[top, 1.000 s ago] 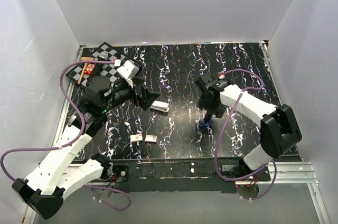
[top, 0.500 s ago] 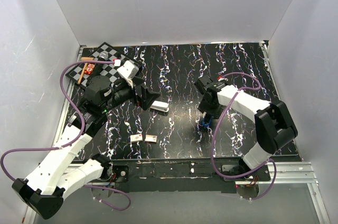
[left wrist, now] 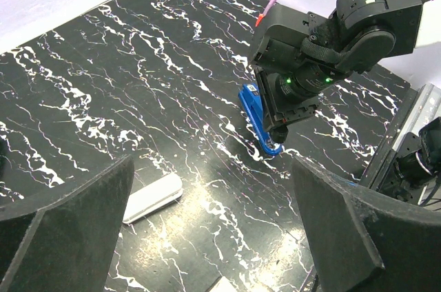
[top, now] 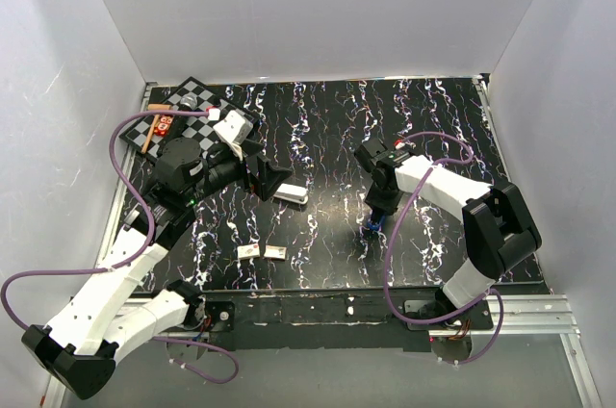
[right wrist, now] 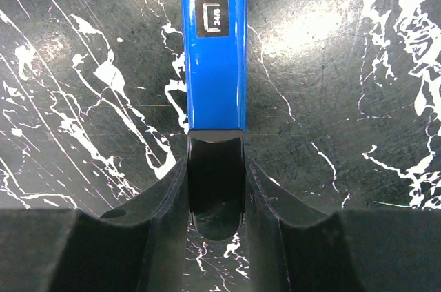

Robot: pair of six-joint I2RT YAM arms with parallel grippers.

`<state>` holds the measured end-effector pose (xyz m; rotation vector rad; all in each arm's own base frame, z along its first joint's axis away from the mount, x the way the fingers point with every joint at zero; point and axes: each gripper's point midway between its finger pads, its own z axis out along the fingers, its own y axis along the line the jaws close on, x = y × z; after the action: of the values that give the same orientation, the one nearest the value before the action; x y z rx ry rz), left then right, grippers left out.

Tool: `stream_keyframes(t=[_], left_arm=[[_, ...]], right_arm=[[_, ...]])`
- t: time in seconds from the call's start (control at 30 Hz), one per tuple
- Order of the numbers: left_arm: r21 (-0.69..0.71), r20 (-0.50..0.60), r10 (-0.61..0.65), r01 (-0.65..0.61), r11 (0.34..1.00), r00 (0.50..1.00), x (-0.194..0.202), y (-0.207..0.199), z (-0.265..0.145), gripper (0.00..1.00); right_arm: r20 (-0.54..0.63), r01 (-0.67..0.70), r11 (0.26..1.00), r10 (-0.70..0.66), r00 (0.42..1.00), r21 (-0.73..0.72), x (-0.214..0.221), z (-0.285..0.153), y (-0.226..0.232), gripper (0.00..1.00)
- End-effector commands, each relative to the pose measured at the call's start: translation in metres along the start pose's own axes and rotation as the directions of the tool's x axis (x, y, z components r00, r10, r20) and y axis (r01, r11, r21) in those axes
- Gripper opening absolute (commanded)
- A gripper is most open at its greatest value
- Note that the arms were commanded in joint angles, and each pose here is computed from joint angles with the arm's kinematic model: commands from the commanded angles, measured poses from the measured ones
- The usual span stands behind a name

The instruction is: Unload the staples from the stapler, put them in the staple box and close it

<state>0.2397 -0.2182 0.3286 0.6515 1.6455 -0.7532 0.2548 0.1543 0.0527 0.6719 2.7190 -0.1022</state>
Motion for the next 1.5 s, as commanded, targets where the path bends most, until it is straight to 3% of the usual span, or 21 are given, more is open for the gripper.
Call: stream_keyframes(t=[0.0,0.1,0.23,0.4,0.67,0.9,1.07,1.23,1.47], left_arm=[[0.001,0.013,0.018,-0.018,1.0,1.0,-0.006,-0.002,-0.004,0.98],[-0.001,0.011,0.017,-0.017,1.0,1.0,-0.006,-0.001,-0.003,0.98],[0.007,0.009,0.018,-0.018,1.0,1.0,-0.005,-0.002,-0.003,0.98],[0.013,0.01,0.02,-0.02,1.0,1.0,-0.006,-0.003,-0.003,0.98],[0.026,0.02,0.03,-0.031,0.999,0.999,-0.006,-0.005,-0.004,0.98],[0.027,0.023,0.036,-0.036,0.999,0.999,-0.007,-0.006,-0.005,0.98],[0.026,0.024,0.039,-0.04,0.999,0.999,-0.007,-0.006,-0.005,0.98],[0.023,0.024,0.042,-0.043,0.999,0.999,-0.007,-0.005,-0.006,0.98],[0.018,0.031,0.05,-0.051,0.999,0.998,-0.008,-0.005,-0.007,0.98]], right_arm=[[0.07,0.045,0.999,-0.045,0.997,0.002,-0.02,-0.013,0.0,0.01],[0.111,0.12,0.993,-0.121,0.986,0.013,-0.033,-0.021,0.003,0.01],[0.169,0.26,0.962,-0.244,0.955,-0.085,-0.051,-0.037,0.028,0.01],[0.224,0.482,0.851,-0.438,0.871,-0.209,-0.063,-0.056,0.067,0.01],[0.329,0.746,0.608,-0.67,0.666,-0.271,-0.076,-0.061,0.116,0.01],[0.427,0.932,0.302,-0.829,0.362,-0.203,-0.074,-0.055,0.151,0.01],[0.538,0.975,0.119,-0.818,0.205,-0.19,-0.068,-0.059,0.181,0.01],[0.604,0.985,-0.015,-0.792,0.092,-0.171,-0.059,-0.059,0.207,0.01],[0.6,0.983,-0.1,-0.8,0.014,-0.157,-0.057,-0.055,0.229,0.01]])
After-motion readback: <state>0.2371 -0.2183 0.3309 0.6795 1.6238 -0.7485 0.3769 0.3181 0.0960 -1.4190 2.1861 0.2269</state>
